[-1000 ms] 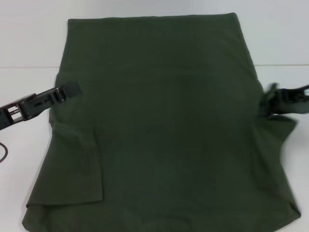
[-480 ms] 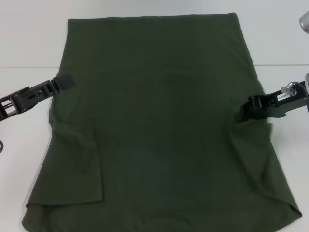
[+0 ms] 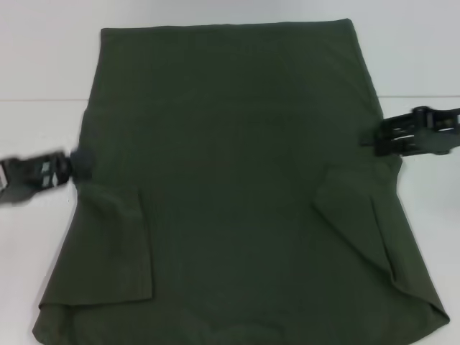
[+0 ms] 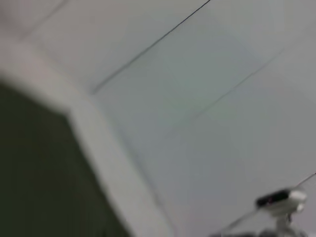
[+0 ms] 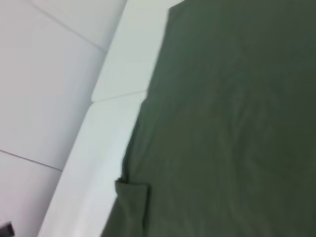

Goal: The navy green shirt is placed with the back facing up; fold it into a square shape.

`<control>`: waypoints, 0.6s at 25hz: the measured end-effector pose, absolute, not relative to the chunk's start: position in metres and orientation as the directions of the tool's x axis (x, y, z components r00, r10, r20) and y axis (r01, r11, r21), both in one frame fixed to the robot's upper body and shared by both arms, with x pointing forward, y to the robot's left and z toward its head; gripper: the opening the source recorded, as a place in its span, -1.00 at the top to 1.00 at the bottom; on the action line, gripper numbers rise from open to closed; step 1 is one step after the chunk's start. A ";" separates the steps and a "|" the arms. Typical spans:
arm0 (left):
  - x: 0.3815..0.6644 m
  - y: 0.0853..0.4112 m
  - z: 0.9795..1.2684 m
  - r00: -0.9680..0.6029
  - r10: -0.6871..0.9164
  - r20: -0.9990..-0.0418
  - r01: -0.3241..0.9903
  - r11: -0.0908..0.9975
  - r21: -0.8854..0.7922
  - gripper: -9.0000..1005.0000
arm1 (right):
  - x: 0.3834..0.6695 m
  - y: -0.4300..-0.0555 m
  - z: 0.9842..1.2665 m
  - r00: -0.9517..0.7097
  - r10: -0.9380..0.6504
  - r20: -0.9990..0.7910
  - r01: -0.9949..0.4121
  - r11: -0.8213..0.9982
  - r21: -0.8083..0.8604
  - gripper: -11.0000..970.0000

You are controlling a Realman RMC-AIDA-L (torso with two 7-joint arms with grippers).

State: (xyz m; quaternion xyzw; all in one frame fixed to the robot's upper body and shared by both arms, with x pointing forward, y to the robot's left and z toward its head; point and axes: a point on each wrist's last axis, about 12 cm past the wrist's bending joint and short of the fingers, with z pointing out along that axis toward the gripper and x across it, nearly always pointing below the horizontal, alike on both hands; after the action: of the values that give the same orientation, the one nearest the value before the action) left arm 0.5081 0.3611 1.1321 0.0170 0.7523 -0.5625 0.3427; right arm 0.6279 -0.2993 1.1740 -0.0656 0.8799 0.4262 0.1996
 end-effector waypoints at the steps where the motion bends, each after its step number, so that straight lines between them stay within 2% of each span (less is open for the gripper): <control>1: 0.505 0.365 1.131 -0.800 -0.348 -0.489 0.365 0.365 -0.857 -0.14 | 0.627 -0.305 1.176 -0.913 0.062 -0.404 -0.276 0.637 0.720 0.33; 7: 0.481 0.386 1.121 -0.900 -0.336 -0.279 0.143 0.377 -0.915 -0.14 | 0.626 -0.323 1.184 -0.907 0.097 -0.410 -0.252 0.654 0.713 -0.08; 8: 0.473 0.394 1.116 -0.912 -0.344 -0.225 0.075 0.399 -0.914 -0.14 | 0.626 -0.323 1.185 -0.907 0.095 -0.410 -0.253 0.655 0.712 -0.15; 10: 0.471 0.396 1.114 -0.916 -0.344 -0.207 0.052 0.409 -0.911 -0.15 | 0.627 -0.321 1.186 -0.908 0.087 -0.410 -0.258 0.655 0.710 -0.61; 15: 0.455 0.409 1.100 -0.918 -0.378 -0.119 -0.075 0.461 -0.884 -0.15 | 0.628 -0.317 1.185 -0.906 0.081 -0.416 -0.267 0.654 0.708 -0.60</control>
State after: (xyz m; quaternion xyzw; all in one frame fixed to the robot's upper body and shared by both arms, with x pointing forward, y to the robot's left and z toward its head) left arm 0.4548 0.4086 1.1003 -0.1348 0.8412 -0.5013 0.1510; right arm 0.6284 -0.3169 1.1850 -0.0527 0.8847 0.4125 0.2106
